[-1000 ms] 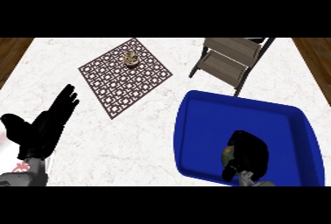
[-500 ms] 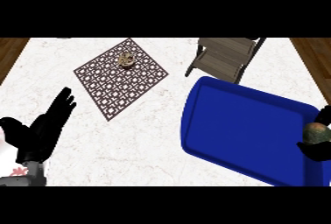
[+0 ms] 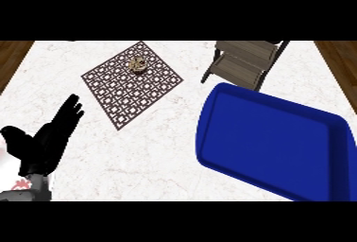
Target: Pick the squash from the tray and place it in the tiered basket
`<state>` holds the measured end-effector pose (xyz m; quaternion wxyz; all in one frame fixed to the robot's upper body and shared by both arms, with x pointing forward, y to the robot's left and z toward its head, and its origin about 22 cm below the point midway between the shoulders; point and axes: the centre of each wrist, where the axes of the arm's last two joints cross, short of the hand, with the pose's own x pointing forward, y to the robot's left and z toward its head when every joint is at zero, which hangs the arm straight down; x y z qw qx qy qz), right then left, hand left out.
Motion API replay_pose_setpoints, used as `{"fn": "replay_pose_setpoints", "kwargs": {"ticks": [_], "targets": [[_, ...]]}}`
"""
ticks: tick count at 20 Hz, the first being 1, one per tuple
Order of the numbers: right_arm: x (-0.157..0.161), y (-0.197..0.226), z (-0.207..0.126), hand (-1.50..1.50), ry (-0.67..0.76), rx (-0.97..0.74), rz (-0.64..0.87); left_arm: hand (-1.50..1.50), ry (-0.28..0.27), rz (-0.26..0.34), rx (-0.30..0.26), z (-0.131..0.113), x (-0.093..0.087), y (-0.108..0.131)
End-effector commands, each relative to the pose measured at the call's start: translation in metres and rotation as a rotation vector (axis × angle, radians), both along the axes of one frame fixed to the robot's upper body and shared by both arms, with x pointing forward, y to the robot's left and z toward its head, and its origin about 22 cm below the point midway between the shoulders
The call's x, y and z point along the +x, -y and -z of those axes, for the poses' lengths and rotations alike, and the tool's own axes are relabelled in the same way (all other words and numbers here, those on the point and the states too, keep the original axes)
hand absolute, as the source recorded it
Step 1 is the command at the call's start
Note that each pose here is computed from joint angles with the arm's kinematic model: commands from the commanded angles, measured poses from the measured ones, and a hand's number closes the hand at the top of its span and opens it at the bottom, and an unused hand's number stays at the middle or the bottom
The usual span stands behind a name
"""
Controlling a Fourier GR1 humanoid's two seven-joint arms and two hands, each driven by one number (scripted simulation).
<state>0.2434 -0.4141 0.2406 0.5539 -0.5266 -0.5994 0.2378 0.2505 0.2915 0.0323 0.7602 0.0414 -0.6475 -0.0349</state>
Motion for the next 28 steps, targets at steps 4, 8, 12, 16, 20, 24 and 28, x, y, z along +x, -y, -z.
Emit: {"fn": "replay_pose_setpoints", "kwargs": {"ticks": [4, 8, 12, 16, 20, 24, 28], "targets": [[-0.022, 0.003, -0.089, 1.50, 0.145, 0.104, -0.123, 0.00, 0.006, 0.016, 0.010, -0.008, -0.005, 0.006], [-0.003, -0.034, -0.099, 1.50, 0.086, 0.121, -0.162, 0.00, 0.006, 0.026, 0.005, 0.005, 0.006, -0.008], [0.012, -0.076, -0.130, 1.50, 0.084, 0.124, -0.205, 0.00, -0.001, 0.040, -0.005, 0.001, 0.011, 0.008], [0.038, -0.097, -0.148, 1.50, 0.083, 0.116, -0.222, 0.00, -0.006, 0.035, -0.009, -0.011, 0.019, 0.010], [0.077, -0.146, -0.146, 1.50, 0.066, 0.133, -0.189, 0.00, 0.022, 0.054, 0.002, -0.006, 0.020, 0.007], [0.088, -0.172, -0.170, 1.50, 0.054, 0.162, -0.204, 0.00, 0.011, 0.038, 0.015, -0.006, 0.017, 0.006], [0.107, -0.181, -0.152, 1.50, -0.021, 0.164, -0.220, 0.00, -0.004, 0.034, -0.001, 0.005, 0.012, -0.004]]}}
